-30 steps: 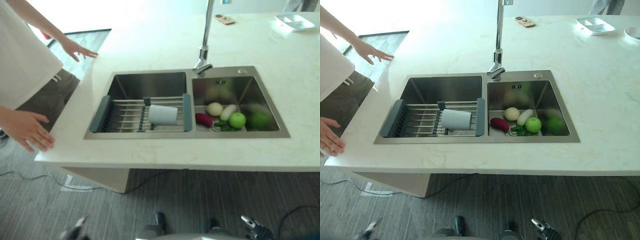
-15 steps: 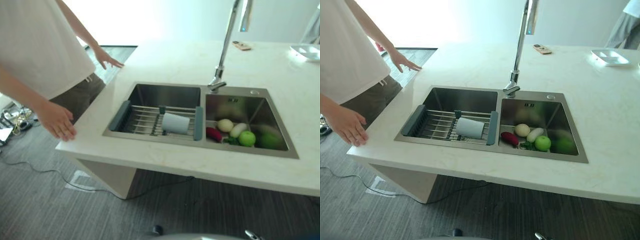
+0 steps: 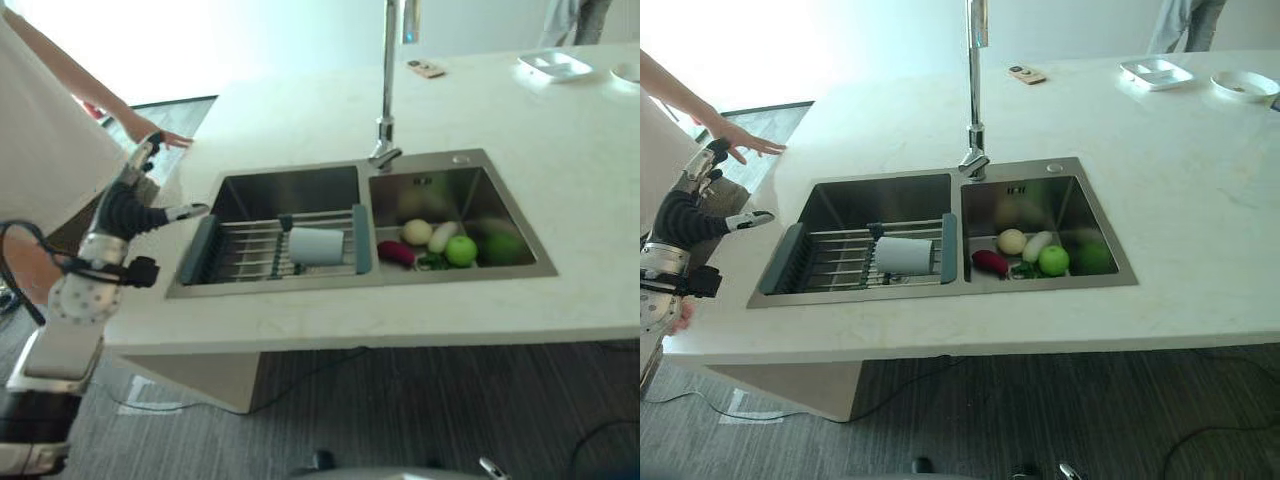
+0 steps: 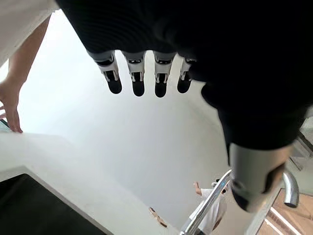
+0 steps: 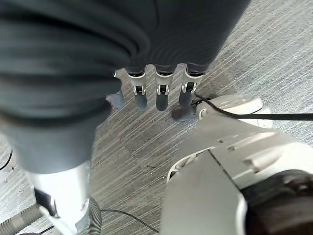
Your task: Place the dishes in the dishwasher.
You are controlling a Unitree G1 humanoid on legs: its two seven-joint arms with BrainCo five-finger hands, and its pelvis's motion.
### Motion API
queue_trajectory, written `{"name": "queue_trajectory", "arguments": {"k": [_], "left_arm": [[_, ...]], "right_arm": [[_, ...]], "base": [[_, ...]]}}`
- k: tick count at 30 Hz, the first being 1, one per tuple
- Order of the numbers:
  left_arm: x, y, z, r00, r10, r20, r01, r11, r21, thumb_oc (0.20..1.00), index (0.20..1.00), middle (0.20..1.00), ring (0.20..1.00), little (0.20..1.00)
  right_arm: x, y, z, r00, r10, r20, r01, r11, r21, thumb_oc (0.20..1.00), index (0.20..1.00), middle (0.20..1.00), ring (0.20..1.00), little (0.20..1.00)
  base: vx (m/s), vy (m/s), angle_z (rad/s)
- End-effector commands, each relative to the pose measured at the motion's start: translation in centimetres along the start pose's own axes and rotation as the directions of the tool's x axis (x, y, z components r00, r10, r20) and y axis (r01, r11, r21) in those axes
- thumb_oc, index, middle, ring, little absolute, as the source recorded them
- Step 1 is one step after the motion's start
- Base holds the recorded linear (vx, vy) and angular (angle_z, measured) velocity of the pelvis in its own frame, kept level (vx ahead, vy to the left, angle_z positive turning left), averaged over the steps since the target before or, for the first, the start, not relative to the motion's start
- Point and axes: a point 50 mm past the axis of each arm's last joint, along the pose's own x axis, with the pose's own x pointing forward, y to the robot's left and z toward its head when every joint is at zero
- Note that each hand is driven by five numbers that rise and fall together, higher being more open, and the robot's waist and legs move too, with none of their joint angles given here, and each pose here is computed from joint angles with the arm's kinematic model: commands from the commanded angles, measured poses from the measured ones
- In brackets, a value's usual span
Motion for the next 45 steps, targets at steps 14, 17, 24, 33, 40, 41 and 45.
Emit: {"name": "queue_trajectory", "arguments": {"k": [14,17,24,33,40,41,45], "left_arm": [[6.2,-2.1,0.8,0.957,-0.288,-0.032,0.28,0.893,0.353,1.0,1.0,1.0,1.0,1.0],[6.7,-2.6,0.5,0.952,-0.301,-0.058,0.3,0.878,0.372,1.0,1.0,1.0,1.0,1.0],[7.8,-2.4,0.2,0.949,-0.302,-0.093,0.312,0.849,0.426,1.0,1.0,1.0,1.0,1.0],[8.0,-2.8,-0.3,0.926,-0.345,-0.153,0.376,0.802,0.465,1.0,1.0,1.0,1.0,1.0],[7.7,-3.5,-0.3,0.896,-0.404,-0.184,0.442,0.772,0.457,1.0,1.0,1.0,1.0,1.0],[7.7,-3.5,-0.3,0.894,-0.409,-0.185,0.446,0.769,0.458,1.0,1.0,1.0,1.0,1.0],[7.2,-3.7,-0.6,0.883,-0.42,-0.21,0.469,0.759,0.453,1.0,1.0,1.0,1.0,1.0]], "right_arm": [[0.3,0.1,1.7,0.999,0.024,0.034,-0.022,0.998,-0.051,1.0,1.0,1.0,1.0,1.0],[0.2,-0.2,2.2,0.999,0.029,0.045,-0.026,0.997,-0.074,1.0,1.0,1.0,1.0,1.0],[0.1,-0.2,5.0,0.99,0.075,0.122,-0.06,0.99,-0.124,1.0,1.0,1.0,1.0,1.0],[-0.2,-0.1,7.9,0.976,0.092,0.197,-0.064,0.988,-0.142,1.0,1.0,1.0,1.0,1.0],[-0.1,0.3,8.5,0.97,0.112,0.215,-0.079,0.985,-0.154,1.0,1.0,1.0,1.0,1.0],[-0.1,0.4,8.6,0.969,0.113,0.219,-0.08,0.985,-0.153,1.0,1.0,1.0,1.0,1.0],[0.0,0.8,8.9,0.966,0.12,0.228,-0.086,0.984,-0.153,1.0,1.0,1.0,1.0,1.0]], "base": [[0.06,0.034,-0.13],[0.05,0.042,-0.18],[0.01,0.033,-0.16],[-0.02,0.034,-0.09],[-0.02,0.007,0.01],[0.0,0.0,0.0],[0.0,0.0,0.0]]}}
